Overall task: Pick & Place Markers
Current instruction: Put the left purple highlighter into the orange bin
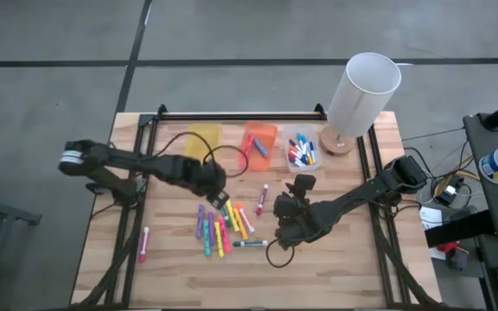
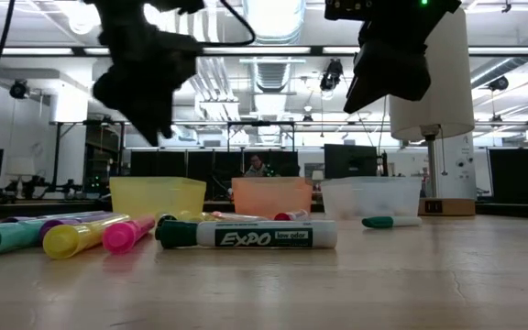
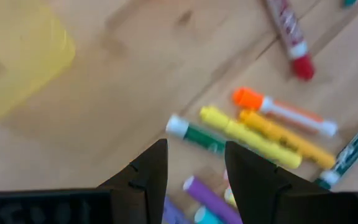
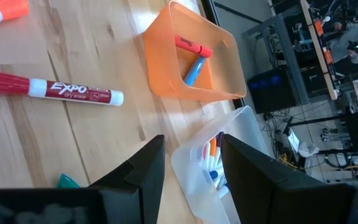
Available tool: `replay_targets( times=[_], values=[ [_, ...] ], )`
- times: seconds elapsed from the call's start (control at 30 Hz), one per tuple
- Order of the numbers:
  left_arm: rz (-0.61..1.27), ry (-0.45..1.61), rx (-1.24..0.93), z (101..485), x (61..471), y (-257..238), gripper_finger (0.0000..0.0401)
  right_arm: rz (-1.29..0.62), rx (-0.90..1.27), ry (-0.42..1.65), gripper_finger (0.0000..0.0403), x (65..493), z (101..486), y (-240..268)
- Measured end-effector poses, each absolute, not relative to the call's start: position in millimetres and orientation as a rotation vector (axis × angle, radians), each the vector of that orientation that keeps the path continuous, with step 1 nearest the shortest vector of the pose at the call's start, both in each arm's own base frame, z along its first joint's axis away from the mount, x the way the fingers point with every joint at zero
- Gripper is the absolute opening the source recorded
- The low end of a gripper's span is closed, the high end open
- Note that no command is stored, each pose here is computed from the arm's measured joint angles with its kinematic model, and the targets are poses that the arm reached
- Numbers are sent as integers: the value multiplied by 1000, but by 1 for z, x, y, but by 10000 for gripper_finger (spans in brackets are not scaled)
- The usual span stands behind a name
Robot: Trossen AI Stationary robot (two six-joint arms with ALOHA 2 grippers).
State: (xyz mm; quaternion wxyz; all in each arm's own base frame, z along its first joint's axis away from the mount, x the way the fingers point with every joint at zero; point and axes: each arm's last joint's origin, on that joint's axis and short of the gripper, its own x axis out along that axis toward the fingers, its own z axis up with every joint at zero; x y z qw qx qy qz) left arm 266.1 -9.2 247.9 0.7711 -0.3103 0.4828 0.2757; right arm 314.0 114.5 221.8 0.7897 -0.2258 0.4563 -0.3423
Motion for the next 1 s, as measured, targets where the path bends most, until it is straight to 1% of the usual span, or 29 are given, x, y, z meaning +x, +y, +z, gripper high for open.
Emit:
replay_targets(
  times=[0.37, 0.63, 1.0],
  values=[
    [704, 1149, -779, 208, 241, -35, 153, -737, -485, 982, 150, 314, 222, 115],
    [765, 1141, -848, 193, 234, -42, 153, -736, -485, 981, 150, 314, 222, 115],
    [748, 1083, -898, 174, 231, -46, 153, -736, -485, 981, 150, 314, 222, 115]
  ],
)
